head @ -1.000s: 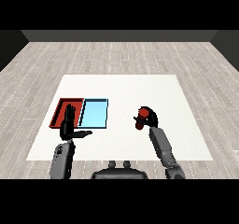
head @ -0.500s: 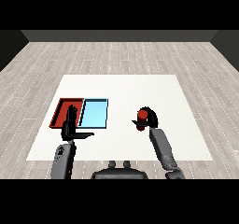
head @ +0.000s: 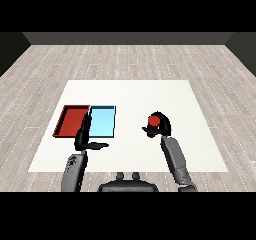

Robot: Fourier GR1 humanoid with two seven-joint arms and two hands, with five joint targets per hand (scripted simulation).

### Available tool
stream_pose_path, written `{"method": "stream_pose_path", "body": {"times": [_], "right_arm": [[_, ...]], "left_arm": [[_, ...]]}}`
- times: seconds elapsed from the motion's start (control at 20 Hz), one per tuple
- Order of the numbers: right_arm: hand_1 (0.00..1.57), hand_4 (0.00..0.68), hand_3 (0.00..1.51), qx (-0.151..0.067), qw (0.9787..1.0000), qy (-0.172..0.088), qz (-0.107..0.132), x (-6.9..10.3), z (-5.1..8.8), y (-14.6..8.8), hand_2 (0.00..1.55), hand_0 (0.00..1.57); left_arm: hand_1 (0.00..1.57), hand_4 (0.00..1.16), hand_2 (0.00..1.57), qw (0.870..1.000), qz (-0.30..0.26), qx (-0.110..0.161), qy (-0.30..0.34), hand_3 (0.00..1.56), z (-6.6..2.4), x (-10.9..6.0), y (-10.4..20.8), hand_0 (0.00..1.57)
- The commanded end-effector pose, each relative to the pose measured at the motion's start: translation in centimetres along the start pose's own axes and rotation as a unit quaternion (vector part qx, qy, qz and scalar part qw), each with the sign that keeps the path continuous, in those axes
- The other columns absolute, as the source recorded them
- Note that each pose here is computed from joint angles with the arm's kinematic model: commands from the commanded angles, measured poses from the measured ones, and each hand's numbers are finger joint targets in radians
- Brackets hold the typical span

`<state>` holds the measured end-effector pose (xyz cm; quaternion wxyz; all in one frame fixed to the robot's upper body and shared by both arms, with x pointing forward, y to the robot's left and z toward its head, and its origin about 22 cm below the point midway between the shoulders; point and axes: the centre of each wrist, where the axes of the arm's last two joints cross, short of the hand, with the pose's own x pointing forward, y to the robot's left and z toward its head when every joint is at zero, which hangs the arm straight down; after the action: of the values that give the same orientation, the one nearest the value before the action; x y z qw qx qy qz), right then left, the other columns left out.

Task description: Pick the red can and put it in the red box

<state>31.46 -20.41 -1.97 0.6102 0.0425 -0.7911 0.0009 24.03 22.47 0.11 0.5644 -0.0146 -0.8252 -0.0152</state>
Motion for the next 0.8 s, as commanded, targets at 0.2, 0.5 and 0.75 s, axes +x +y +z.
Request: {"method": "stream_pose_path", "body": {"times": [0.2,0.5,0.75], "right_arm": [[1.42,0.652,1.42,0.001,0.9998,-0.018,-0.012,1.3,1.0,1.7,1.44,1.42],[1.41,0.653,1.42,0.012,0.9991,-0.039,-0.016,3.2,-0.8,4.9,1.44,1.41],[1.41,0.653,1.42,0.008,0.9986,-0.044,-0.028,4.5,-1.7,7.2,1.44,1.41]], "left_arm": [[0.00,0.00,0.00,0.998,0.025,-0.050,0.023,0.00,-2.33,0.8,-4.0,0.00],[0.00,0.00,0.00,0.996,0.039,-0.066,0.036,0.00,-4.16,1.9,-6.1,0.00],[0.00,0.00,0.00,0.994,0.060,-0.087,0.040,0.00,-2.36,1.1,-9.5,0.00]]}}
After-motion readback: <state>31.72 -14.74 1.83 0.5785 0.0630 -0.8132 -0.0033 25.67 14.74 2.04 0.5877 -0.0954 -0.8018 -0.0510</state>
